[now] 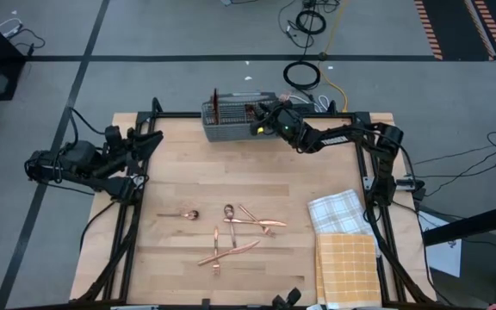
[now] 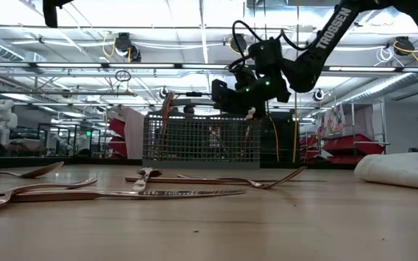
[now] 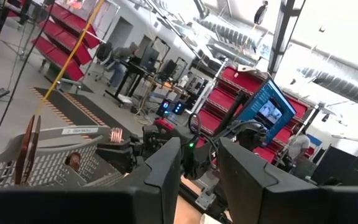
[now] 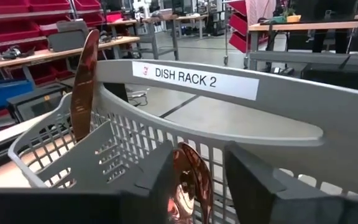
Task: Sort silverware
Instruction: Put the left bronze spoon into the gray silverware rack
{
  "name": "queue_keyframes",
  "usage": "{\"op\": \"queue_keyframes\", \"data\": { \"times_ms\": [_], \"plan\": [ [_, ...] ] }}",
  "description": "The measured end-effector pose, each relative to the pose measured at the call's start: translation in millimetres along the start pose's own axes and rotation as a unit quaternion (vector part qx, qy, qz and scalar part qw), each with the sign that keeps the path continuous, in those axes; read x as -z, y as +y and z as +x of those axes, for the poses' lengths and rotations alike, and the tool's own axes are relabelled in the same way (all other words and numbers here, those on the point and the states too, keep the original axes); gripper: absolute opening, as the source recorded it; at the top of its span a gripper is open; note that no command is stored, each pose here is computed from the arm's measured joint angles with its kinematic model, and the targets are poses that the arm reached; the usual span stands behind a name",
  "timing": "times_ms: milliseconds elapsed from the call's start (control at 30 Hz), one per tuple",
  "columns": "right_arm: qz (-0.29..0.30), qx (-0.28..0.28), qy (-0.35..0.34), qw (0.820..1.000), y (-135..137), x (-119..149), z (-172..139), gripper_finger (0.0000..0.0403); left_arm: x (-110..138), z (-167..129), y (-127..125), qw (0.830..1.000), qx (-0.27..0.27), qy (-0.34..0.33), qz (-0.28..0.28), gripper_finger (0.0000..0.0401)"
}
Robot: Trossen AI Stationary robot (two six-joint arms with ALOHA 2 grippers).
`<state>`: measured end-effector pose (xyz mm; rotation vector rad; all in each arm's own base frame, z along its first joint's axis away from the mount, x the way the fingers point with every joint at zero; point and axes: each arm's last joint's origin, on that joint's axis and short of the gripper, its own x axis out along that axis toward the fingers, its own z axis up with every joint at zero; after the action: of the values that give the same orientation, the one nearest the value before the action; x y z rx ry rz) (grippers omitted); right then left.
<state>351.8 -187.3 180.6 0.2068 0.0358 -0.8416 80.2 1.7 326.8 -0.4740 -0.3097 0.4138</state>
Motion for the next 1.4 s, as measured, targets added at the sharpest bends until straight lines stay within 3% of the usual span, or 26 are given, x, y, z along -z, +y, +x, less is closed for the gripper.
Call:
{"op": "queue_keyframes", "data": {
  "times_ms": [100, 200, 300, 467, 567, 733, 833, 1033, 1133, 1400],
  "plan": [
    [0.003, -0.016, -0.007, 1.0, 6, -10, -7, 0.0153, 1, 0, 0, 1.0, 0.004, 0.005, 0.003, 0.0114],
    [-0.003, -0.033, -0.046, 0.998, 12, -40, -21, 0.0164, 6, 0, 0, 0.998, 0.025, 0.037, 0.036, 0.0114],
    [-0.006, -0.043, -0.092, 0.995, 18, -77, -42, 0.017, 18, 3, 0, 0.992, 0.044, 0.096, 0.068, 0.0114],
    [-0.044, -0.073, -0.101, 0.991, 31, -119, -87, 0.0171, 46, 12, -2, 0.97, 0.062, 0.22, 0.078, 0.0114],
    [-0.059, -0.082, -0.085, 0.991, 35, -134, -112, 0.0171, 69, 17, -1, 0.94, 0.055, 0.33, 0.067, 0.0114],
    [-0.083, -0.094, -0.019, 0.992, 42, -133, -141, 0.0171, 108, 14, 8, 0.854, -0.005, 0.513, 0.092, 0.0114],
    [-0.095, -0.099, 0.003, 0.991, 47, -131, -151, 0.0171, 123, 12, 10, 0.812, -0.028, 0.568, 0.132, 0.0114],
    [-0.105, -0.123, 0.035, 0.986, 57, -122, -160, 0.0171, 143, 2, 2, 0.74, 0.015, 0.651, 0.168, 0.0114],
    [-0.113, -0.126, 0.047, 0.984, 60, -118, -161, 0.0171, 148, -3, -3, 0.726, 0.031, 0.661, 0.188, 0.0114],
    [-0.12, -0.125, 0.057, 0.983, 60, -115, -161, 0.0171, 167, -11, 2, 0.716, 0.023, 0.659, 0.231, 0.0114]
  ]
}}
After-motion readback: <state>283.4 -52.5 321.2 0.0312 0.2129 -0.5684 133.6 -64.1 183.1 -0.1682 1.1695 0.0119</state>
